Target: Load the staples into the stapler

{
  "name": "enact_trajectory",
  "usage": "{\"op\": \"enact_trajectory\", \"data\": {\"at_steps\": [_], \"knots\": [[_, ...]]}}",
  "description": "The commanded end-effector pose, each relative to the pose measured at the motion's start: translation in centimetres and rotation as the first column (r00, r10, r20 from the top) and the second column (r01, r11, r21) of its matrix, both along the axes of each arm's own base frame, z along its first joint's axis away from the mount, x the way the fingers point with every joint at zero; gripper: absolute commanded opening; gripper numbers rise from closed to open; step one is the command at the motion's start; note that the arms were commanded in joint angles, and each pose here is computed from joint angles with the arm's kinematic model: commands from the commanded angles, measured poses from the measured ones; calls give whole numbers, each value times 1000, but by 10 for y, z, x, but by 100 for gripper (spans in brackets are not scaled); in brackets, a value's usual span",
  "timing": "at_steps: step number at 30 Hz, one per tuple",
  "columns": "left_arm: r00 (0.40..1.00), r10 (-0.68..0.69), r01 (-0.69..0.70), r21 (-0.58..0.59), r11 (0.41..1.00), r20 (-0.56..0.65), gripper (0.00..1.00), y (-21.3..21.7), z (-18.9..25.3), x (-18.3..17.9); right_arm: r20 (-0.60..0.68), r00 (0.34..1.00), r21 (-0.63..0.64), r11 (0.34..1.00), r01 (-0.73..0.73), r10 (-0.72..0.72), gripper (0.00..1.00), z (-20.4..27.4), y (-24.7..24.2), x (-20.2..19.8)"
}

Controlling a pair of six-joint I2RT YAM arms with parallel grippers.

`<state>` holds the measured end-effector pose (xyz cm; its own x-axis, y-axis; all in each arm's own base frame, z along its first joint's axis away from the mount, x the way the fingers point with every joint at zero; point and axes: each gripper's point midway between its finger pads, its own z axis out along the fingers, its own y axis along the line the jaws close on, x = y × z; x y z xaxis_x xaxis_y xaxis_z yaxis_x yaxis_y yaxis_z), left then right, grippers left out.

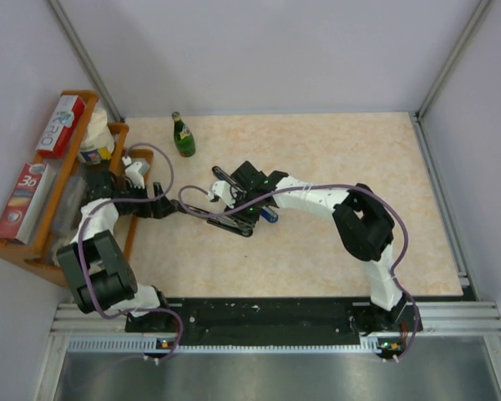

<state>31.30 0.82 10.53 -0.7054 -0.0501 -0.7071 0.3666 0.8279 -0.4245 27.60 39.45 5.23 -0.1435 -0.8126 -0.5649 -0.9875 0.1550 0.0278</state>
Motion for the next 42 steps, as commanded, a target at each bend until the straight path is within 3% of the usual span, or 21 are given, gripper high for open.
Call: {"op": "enact_trajectory", "data": {"at_steps": [1,20,32,42], "knots": [[1000,-10,10,13,1000,20,99,-4,-2,10,47,999,-26,1000,-15,16,34,-17,4,7],[1000,-17,17,10,1000,20,99,-8,-2,14,115,993,-185,983,-6,28,31,-49,-19,11],[998,-63,63,77,995,-6,99,-20,-11,19,99,993,-248,968,-39,66,31,-50,-59,-13],[999,-17,20,82,996,-36,99,-14,-25,29,69,996,-285,958,-34,56,31,-62,-80,-18]]}}
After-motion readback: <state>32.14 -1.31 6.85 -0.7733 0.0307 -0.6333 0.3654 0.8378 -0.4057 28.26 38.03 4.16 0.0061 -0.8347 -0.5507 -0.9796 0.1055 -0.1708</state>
